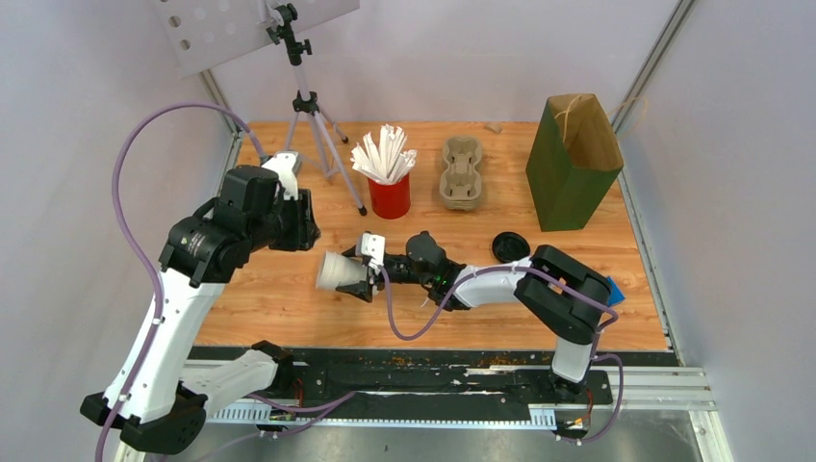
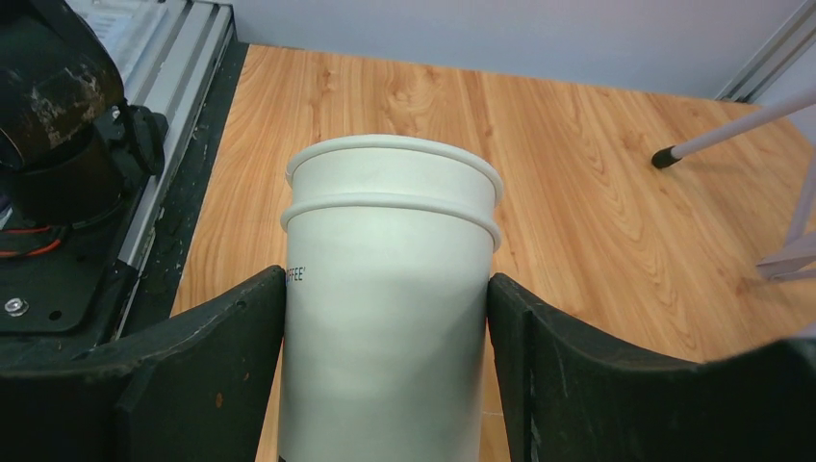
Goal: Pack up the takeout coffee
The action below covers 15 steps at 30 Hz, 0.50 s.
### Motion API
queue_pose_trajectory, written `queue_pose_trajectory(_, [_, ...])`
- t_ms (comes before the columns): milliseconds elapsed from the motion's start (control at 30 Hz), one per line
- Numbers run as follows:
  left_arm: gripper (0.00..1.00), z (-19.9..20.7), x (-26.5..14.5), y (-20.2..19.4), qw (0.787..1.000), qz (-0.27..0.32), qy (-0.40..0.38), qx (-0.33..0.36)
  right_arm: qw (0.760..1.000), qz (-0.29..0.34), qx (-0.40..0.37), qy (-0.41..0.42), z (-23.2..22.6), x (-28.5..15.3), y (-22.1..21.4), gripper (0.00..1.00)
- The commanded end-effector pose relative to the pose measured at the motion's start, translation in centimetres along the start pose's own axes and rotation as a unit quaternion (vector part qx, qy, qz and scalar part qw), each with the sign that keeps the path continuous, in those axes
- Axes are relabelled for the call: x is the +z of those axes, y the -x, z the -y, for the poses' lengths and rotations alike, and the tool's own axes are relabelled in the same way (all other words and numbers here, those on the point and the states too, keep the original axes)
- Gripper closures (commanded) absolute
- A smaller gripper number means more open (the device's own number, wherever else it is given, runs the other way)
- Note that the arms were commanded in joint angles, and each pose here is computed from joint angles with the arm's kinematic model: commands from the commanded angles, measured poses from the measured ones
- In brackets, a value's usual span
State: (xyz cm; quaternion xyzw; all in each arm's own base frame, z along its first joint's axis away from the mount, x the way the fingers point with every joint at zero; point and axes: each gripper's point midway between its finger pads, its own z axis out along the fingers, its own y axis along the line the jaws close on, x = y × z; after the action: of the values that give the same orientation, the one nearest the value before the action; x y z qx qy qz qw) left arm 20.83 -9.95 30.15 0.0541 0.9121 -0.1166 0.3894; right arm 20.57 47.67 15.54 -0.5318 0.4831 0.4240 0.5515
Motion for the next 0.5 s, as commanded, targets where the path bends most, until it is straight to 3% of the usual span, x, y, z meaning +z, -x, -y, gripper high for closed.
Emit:
queue_pose_trajectory(0, [0.47, 1.2, -0.5, 0.3, 0.999, 0.013, -0.035, -0.011, 0.996, 0.08, -0.033, -0.023, 1.2, -0.9, 6.8, 0.43])
queue_pose_trajectory(167, [0.35, 2.0, -1.2, 0.6, 0.997, 0.028, -0.067, -0.027, 0.993, 0.101, -0.052, -0.042, 1.6, -2.1, 9.3, 0.43])
queue_pose_trajectory(467, [0.36, 3.9, -1.6, 1.1, 0.991, 0.032, -0.121, -0.043, 0.987, 0.134, -0.071, -0.05, 1.6, -3.7, 13.0, 0.42])
